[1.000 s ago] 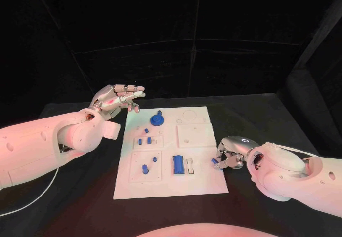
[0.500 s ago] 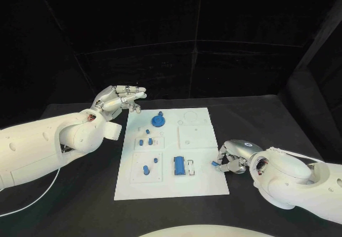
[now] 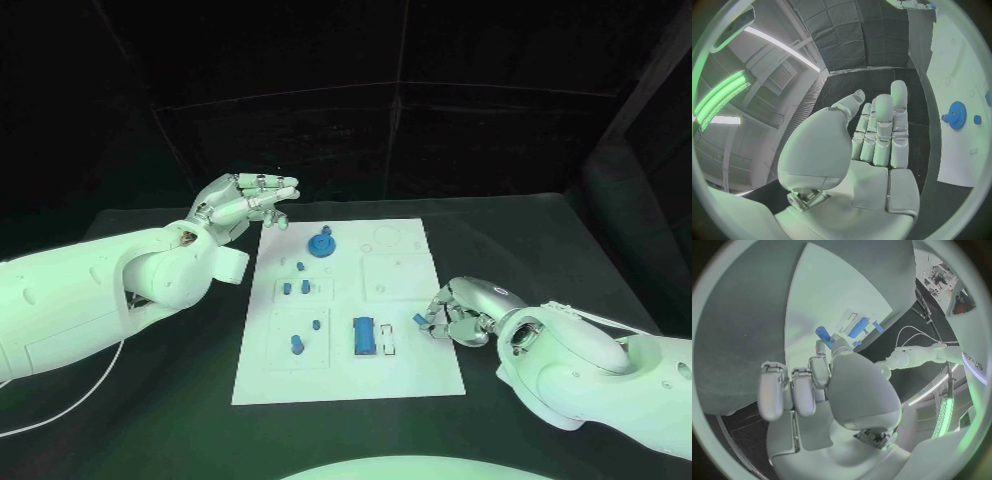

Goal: Assemble the parts on the task board

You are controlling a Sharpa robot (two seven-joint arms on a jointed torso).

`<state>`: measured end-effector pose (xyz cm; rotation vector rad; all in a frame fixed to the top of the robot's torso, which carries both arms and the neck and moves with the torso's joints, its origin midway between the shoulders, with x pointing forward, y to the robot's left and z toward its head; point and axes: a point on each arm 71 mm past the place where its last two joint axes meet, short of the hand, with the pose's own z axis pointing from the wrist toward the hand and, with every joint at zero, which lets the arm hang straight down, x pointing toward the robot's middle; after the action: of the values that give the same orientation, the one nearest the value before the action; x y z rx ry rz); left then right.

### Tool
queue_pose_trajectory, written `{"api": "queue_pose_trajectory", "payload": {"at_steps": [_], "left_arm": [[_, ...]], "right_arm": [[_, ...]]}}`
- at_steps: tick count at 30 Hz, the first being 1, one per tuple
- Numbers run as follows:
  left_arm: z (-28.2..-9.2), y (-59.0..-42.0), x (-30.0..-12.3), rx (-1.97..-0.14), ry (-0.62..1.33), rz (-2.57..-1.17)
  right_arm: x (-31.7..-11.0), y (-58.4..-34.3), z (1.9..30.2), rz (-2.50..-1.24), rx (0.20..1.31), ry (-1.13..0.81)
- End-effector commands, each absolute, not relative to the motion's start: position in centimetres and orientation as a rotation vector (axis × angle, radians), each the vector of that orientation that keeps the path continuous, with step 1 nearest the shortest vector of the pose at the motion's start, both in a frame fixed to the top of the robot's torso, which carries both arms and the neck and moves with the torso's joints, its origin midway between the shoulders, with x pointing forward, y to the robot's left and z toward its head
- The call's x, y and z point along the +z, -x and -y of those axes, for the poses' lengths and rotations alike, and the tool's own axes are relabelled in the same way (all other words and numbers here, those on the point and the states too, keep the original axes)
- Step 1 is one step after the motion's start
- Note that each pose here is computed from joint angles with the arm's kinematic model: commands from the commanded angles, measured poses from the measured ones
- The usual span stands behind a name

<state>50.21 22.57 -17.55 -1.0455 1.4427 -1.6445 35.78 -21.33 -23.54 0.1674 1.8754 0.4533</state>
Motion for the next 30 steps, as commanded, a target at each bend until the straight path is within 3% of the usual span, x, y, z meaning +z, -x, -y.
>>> {"api": "queue_pose_trajectory", "payload": {"at_steps": [1,15,30], "left_arm": [[-22.5,-50.2,-17.4,-1.663,1.04,-1.433],[-22.4,-50.1,-17.3,-1.67,1.038,-1.434],[-22.4,-50.0,-17.3,-1.673,1.036,-1.432]], "right_arm": [[-23.4,-35.9,20.8,-1.849,0.503,-0.247],[-24.4,-36.4,17.8,-1.937,0.537,-0.201],[-24.9,-36.6,16.7,-1.99,0.513,-0.173]]}}
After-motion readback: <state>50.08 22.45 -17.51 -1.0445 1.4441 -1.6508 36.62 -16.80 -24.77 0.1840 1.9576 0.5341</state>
